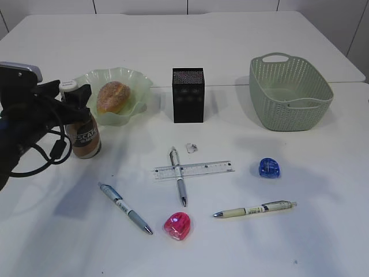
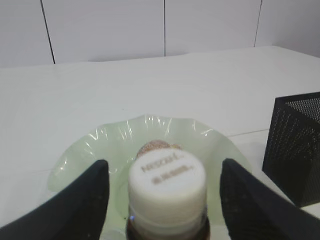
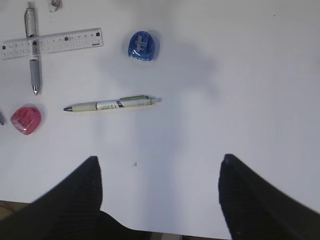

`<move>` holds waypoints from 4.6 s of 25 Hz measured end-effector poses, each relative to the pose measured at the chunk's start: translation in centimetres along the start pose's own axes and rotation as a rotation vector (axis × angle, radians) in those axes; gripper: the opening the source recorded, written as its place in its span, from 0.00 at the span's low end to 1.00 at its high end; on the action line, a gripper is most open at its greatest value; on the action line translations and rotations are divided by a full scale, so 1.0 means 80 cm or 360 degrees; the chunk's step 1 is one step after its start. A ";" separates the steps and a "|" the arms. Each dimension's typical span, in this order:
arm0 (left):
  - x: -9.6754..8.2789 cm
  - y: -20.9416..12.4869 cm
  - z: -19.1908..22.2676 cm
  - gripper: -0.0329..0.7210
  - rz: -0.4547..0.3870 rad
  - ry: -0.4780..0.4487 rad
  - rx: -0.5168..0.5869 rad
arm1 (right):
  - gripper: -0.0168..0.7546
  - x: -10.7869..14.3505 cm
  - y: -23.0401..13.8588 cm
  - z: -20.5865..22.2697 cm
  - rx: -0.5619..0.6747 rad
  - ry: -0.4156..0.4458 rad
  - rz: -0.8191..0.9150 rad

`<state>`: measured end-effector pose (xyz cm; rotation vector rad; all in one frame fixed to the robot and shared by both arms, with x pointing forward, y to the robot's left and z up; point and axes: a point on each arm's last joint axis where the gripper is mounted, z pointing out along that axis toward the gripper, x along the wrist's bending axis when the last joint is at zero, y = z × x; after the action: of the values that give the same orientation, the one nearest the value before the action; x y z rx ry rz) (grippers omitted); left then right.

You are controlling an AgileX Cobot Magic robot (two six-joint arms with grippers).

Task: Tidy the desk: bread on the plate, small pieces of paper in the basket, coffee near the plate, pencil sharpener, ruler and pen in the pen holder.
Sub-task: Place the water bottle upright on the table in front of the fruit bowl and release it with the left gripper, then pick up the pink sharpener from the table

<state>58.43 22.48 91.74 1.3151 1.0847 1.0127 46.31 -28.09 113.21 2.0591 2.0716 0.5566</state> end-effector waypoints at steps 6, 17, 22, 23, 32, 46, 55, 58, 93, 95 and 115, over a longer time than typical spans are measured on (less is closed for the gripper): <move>-0.001 0.025 -0.004 0.70 0.0004 0.0000 0.0017 | 0.75 0.000 0.000 0.000 0.0000 0.0000 0.0000; -0.002 0.091 -0.024 0.70 0.0080 0.0000 -0.0033 | 0.75 0.000 0.000 0.000 0.0003 0.0000 0.0000; -0.003 0.125 -0.046 0.70 0.0080 0.0000 0.0085 | 0.75 0.000 0.000 0.000 0.0003 0.0000 0.0000; -0.004 0.131 -0.051 0.70 0.0080 0.0000 0.0116 | 0.75 0.000 0.000 0.000 0.0003 0.0000 0.0000; -0.005 0.194 -0.125 0.70 0.0069 0.0003 0.0337 | 0.75 0.005 0.000 0.000 0.0003 0.0065 0.0052; -0.006 0.222 -0.227 0.70 0.0061 -0.0002 0.0723 | 0.75 0.003 0.019 0.049 0.0211 0.0100 0.0320; -0.007 0.238 -0.240 0.70 0.0062 -0.0004 0.0794 | 0.75 0.003 0.032 0.082 0.0292 0.0136 0.0372; -0.007 0.236 -0.241 0.70 0.0061 -0.0004 0.0835 | 0.75 0.001 0.038 0.091 0.0259 0.0127 0.0379; -0.007 0.234 -0.243 0.70 0.0061 -0.0004 0.0873 | 0.71 0.036 0.124 0.274 0.0498 -0.0173 0.0449; -0.007 0.234 -0.243 0.70 0.0061 -0.0004 0.0873 | 0.71 0.037 0.126 0.290 0.0527 -0.0183 0.0444; -0.007 0.234 -0.243 0.70 0.0061 -0.0004 0.0873 | 0.71 0.034 0.113 0.350 0.0645 -0.0224 0.0439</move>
<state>40.07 26.50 111.11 1.7754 1.3990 0.7625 65.07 -21.61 91.32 2.5449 1.9563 0.0154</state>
